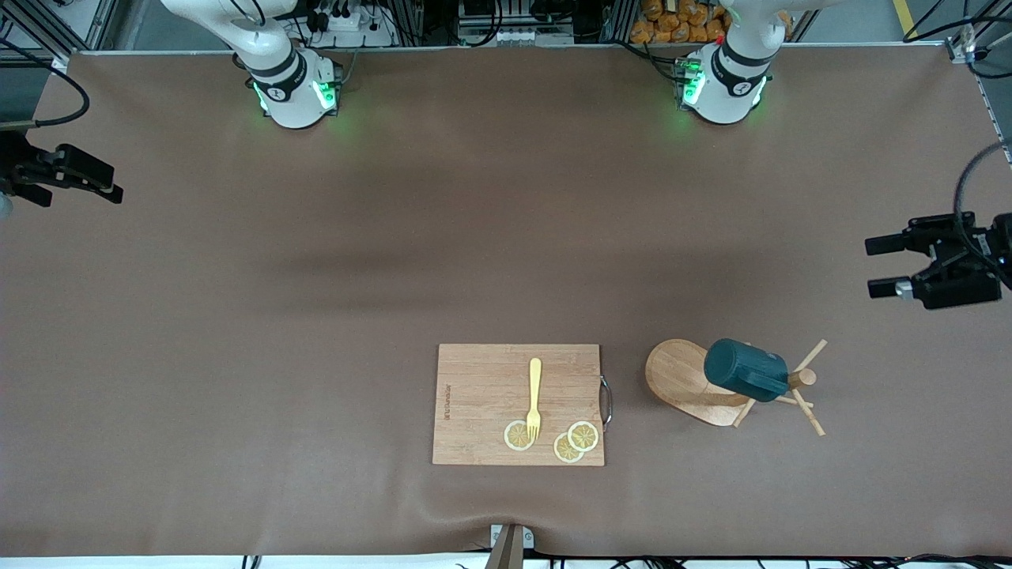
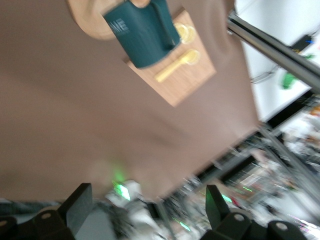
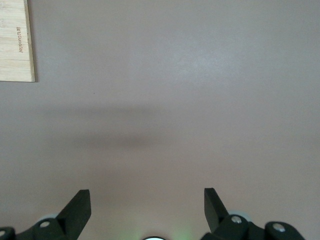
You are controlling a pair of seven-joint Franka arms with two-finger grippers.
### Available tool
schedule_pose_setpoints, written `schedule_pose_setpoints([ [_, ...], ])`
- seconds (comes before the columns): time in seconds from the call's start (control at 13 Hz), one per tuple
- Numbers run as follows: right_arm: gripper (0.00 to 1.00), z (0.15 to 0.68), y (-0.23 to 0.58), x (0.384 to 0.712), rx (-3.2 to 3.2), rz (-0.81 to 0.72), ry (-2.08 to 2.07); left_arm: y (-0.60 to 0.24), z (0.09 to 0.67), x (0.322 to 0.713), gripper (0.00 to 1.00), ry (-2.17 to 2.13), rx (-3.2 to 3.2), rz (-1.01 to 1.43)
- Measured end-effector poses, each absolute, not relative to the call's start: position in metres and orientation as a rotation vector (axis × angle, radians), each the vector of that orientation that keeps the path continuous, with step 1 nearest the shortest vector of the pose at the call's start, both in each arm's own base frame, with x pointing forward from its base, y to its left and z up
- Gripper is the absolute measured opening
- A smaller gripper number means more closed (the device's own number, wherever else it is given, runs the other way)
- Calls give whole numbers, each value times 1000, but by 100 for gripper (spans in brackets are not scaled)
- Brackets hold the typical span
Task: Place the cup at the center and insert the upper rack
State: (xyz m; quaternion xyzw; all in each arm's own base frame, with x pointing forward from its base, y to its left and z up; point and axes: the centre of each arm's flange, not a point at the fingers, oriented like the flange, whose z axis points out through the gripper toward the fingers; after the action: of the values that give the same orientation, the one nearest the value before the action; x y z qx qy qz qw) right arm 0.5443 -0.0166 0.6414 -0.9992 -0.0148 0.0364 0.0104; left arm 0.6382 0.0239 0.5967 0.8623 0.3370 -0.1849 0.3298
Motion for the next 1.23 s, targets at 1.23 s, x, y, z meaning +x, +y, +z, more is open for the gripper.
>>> schedule_pose_setpoints([
  [1.23, 100, 641, -16, 544, -3118, 113, -47, -46, 611, 545, 100, 207, 3106, -133],
])
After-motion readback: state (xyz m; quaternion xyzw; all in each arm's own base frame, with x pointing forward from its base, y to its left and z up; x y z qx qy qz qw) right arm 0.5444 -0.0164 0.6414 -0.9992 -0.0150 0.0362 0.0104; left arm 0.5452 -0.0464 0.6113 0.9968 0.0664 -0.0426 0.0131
